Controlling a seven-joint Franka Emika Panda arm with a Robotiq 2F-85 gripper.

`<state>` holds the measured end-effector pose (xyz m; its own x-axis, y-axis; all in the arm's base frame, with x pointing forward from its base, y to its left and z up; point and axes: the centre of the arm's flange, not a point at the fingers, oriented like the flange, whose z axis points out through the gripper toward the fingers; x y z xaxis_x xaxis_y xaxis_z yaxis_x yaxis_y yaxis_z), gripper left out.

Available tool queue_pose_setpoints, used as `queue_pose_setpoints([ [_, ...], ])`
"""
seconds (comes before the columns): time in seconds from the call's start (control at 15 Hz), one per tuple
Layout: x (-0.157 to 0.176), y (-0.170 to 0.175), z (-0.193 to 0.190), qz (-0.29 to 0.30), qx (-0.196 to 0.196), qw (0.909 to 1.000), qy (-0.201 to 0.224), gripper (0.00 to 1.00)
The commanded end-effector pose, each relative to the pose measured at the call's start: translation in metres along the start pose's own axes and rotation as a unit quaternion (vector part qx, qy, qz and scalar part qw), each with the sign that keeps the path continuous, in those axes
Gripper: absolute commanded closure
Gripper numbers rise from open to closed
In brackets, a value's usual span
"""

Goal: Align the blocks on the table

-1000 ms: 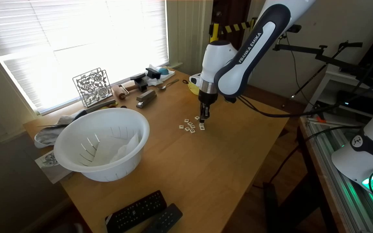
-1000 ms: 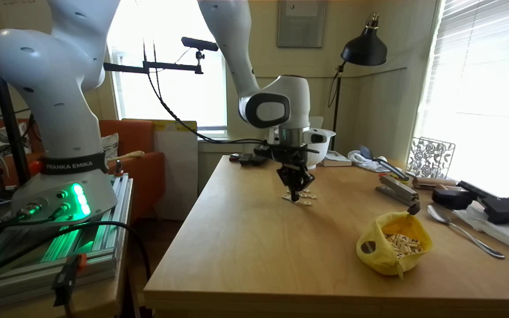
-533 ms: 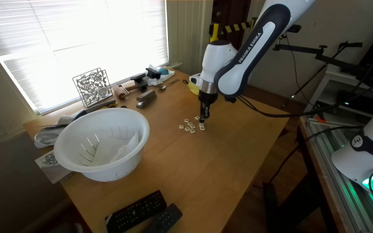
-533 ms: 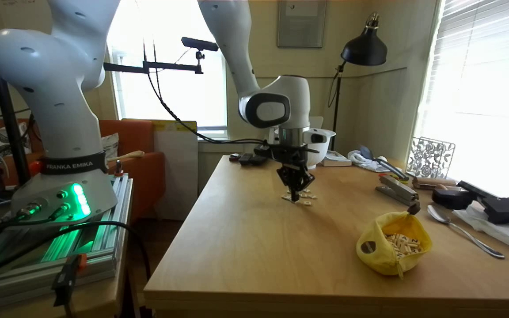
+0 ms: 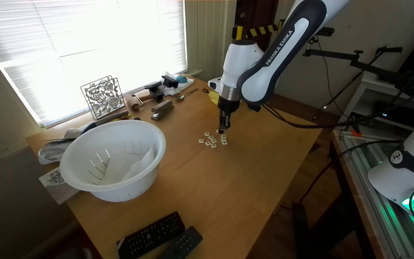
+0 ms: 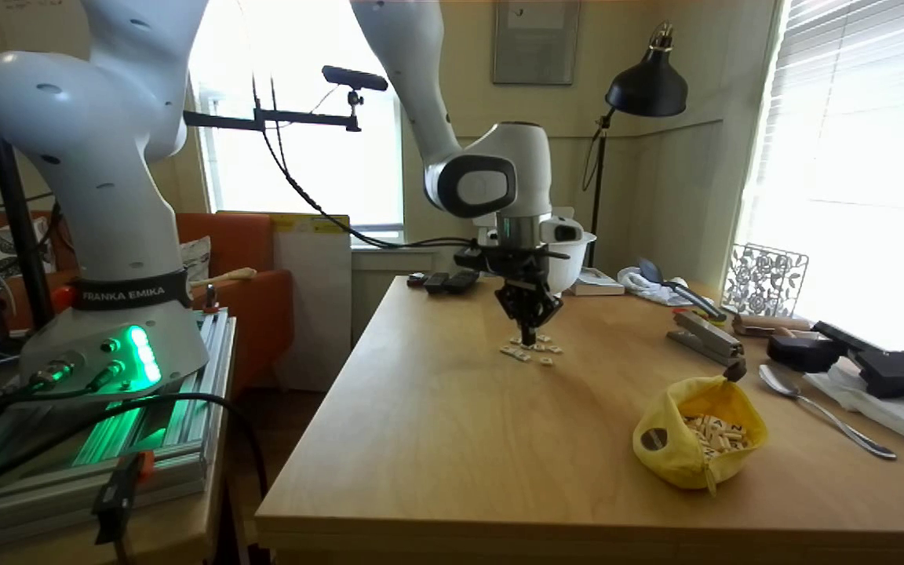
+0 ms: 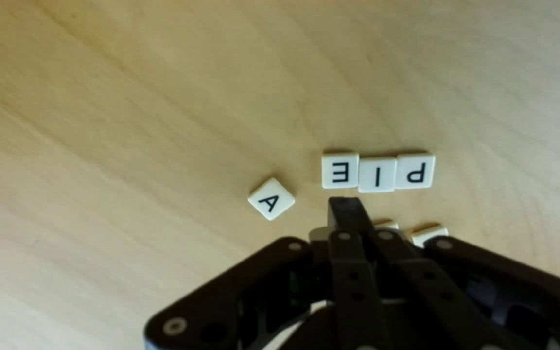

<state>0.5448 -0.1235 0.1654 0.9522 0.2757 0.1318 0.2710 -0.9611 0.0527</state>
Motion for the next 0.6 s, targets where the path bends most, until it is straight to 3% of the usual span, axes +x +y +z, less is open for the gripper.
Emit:
queue_pose_setpoints([
  [0.0, 0.000, -0.006, -0.021, -0.004, 0.002, 1.0000, 0.002, 1.00],
  [0.27, 0.005, -0.010, -0.034, -0.002, -0.001, 1.0000, -0.002, 1.00],
  [0.33, 0.005, -0.011, -0.037, 0.000, 0.002, 1.0000, -0.007, 0.74],
  [0.4, 0.005, -0.013, -0.040, 0.001, 0.003, 0.9999, -0.013, 0.73],
  [0.53, 0.006, -0.015, -0.046, 0.005, 0.005, 0.9996, -0.026, 0.60],
])
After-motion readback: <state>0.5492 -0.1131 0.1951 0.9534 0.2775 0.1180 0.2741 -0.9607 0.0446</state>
